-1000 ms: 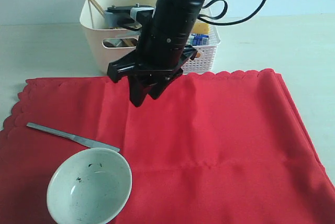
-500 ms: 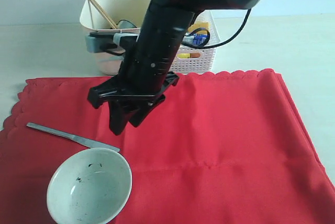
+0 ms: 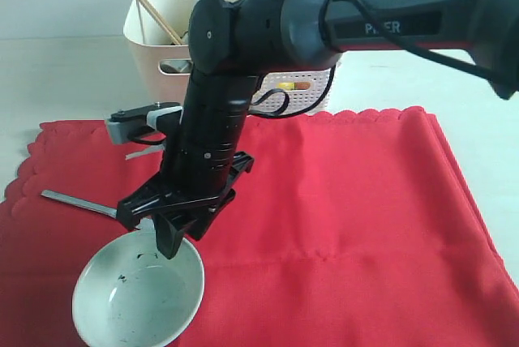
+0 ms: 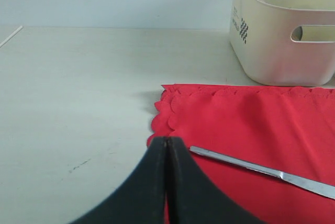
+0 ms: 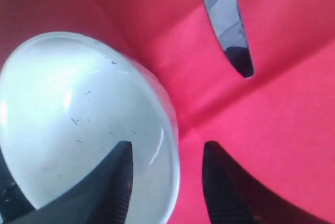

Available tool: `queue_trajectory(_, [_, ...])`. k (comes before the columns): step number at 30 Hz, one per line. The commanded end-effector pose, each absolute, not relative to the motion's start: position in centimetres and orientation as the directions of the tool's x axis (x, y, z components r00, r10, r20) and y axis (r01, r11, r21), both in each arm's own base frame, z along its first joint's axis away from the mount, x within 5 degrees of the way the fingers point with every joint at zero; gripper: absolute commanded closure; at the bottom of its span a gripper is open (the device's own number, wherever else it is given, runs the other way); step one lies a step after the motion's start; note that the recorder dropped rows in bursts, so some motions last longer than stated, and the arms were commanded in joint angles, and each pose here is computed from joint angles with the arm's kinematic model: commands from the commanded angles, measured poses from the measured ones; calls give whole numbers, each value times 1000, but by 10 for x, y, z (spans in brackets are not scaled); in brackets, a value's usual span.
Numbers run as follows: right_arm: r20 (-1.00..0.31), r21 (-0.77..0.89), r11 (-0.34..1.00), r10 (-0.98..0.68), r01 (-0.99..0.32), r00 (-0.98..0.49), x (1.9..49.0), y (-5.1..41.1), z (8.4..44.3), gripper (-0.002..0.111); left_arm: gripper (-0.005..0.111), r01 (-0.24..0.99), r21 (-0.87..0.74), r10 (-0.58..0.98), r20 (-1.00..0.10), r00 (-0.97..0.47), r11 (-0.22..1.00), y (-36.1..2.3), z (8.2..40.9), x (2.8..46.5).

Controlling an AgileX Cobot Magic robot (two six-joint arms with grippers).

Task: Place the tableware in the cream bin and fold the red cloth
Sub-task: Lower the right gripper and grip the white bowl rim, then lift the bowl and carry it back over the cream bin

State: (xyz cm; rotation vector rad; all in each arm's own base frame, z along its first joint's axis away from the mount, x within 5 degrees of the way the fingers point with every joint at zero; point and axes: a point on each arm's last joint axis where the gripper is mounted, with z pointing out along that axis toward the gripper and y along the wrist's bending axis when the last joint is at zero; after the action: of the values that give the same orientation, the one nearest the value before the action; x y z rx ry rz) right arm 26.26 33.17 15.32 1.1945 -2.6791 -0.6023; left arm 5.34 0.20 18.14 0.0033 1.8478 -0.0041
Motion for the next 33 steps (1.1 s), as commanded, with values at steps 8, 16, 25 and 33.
queue_trajectory(8, [10, 396, 614, -747, -683, -665, 264, 332, 131, 68, 107, 5, -13, -12, -964, -265, 1000, 2, 181, 53])
queue_trajectory(16, [26, 397, 618, -747, -679, -664, 264, 332, 125, 101, 107, 5, -13, -12, -964, -265, 1000, 2, 181, 53])
queue_trajectory(25, [30, 413, 595, -765, -689, -643, 263, 333, 144, 108, 107, 5, -13, -12, -964, -265, 1000, 2, 181, 53])
queue_trajectory(33, [-142, 384, 538, -769, -750, -624, 272, 341, 203, 108, 107, 5, -13, -12, -964, -265, 1000, 2, 181, 53])
